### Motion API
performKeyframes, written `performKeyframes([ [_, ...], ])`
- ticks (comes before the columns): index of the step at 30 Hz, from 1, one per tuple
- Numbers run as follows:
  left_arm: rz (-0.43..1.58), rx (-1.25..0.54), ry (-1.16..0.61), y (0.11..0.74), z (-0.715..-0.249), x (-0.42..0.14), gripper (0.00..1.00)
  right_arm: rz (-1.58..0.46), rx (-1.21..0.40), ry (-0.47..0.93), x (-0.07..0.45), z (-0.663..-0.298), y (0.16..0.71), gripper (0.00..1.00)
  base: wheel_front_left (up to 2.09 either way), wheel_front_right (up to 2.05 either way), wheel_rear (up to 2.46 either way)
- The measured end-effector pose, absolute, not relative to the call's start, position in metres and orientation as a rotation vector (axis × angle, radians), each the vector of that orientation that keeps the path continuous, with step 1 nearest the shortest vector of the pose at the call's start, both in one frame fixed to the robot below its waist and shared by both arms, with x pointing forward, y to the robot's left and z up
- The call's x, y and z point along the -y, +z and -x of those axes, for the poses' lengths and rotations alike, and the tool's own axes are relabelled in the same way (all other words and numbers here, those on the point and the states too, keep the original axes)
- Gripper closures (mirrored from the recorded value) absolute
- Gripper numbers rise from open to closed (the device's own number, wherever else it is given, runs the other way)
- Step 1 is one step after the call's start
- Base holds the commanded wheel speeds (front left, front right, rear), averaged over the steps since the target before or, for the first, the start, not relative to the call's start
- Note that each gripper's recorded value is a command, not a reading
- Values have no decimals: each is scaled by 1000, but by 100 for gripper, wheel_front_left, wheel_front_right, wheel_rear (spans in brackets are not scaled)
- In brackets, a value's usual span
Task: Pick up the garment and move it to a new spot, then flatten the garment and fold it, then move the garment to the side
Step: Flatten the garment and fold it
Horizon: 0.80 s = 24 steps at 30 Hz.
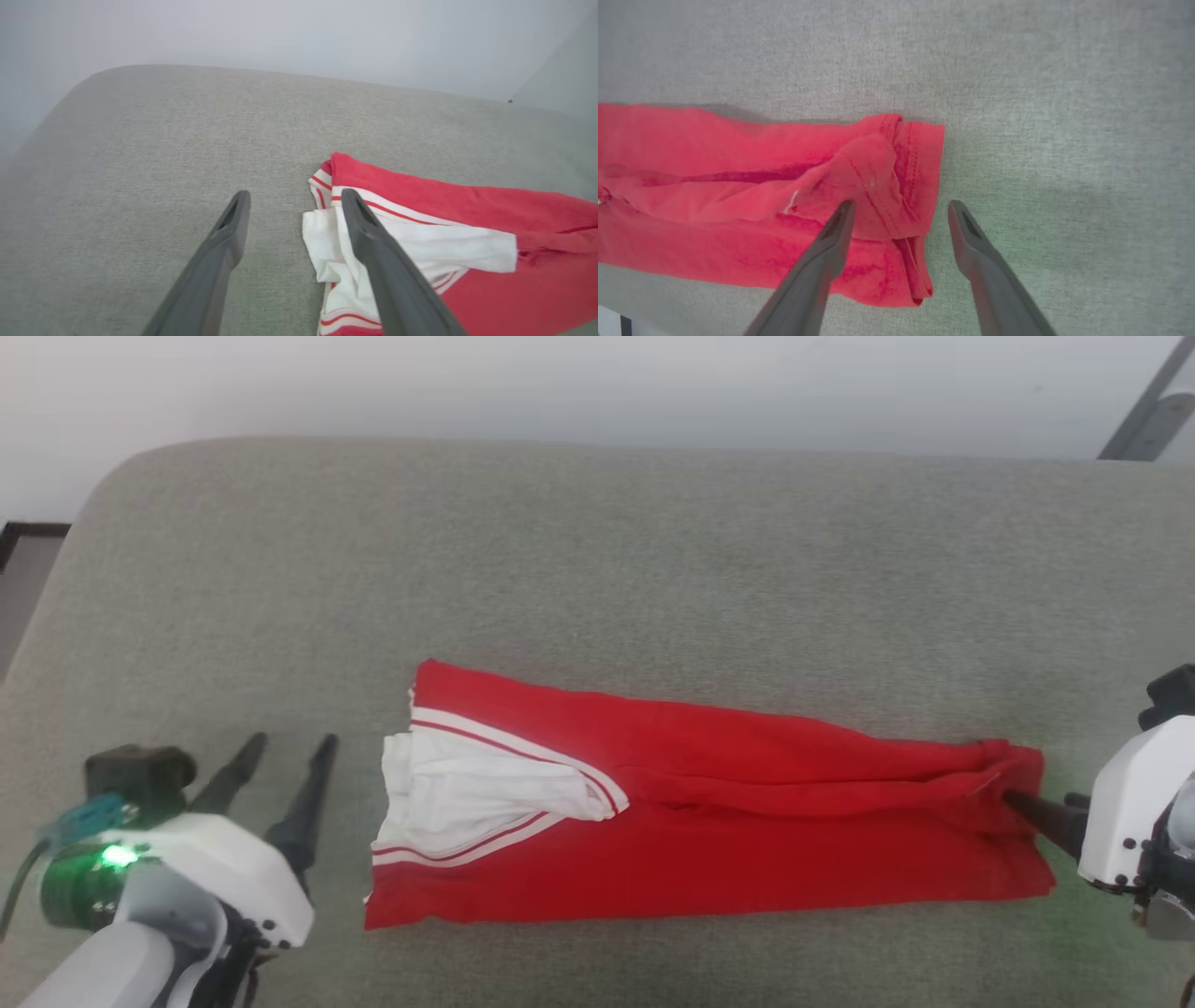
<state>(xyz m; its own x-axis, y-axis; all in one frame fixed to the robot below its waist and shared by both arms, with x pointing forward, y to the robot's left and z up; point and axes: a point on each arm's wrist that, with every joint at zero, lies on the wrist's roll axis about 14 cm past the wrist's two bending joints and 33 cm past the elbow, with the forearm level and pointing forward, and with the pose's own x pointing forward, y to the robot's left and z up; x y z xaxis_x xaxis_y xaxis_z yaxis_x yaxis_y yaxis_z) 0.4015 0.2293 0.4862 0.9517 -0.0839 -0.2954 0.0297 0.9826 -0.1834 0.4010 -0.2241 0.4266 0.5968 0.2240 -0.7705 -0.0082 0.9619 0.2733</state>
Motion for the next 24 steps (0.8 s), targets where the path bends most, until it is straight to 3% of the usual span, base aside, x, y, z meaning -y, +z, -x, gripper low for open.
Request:
performKeyframes([
  [13,215,-143,146,482,-382,-282,0,-274,-1154,209,195,-408,376,0,0,0,0],
  [14,222,-140,162,481,-379,-286,0,-272,-1164,218,193,-409,375,24,0,0,0],
  [15,223,-138,170,480,-376,-288,0,-279,-1171,225,190,-410,374,54,0,0,0],
  [16,232,-132,180,480,-374,-290,0,-278,-1176,235,188,-411,373,100,0,0,0],
  [24,247,-48,244,490,-357,-306,0,-344,-1148,277,175,-417,381,100,0,0,0],
])
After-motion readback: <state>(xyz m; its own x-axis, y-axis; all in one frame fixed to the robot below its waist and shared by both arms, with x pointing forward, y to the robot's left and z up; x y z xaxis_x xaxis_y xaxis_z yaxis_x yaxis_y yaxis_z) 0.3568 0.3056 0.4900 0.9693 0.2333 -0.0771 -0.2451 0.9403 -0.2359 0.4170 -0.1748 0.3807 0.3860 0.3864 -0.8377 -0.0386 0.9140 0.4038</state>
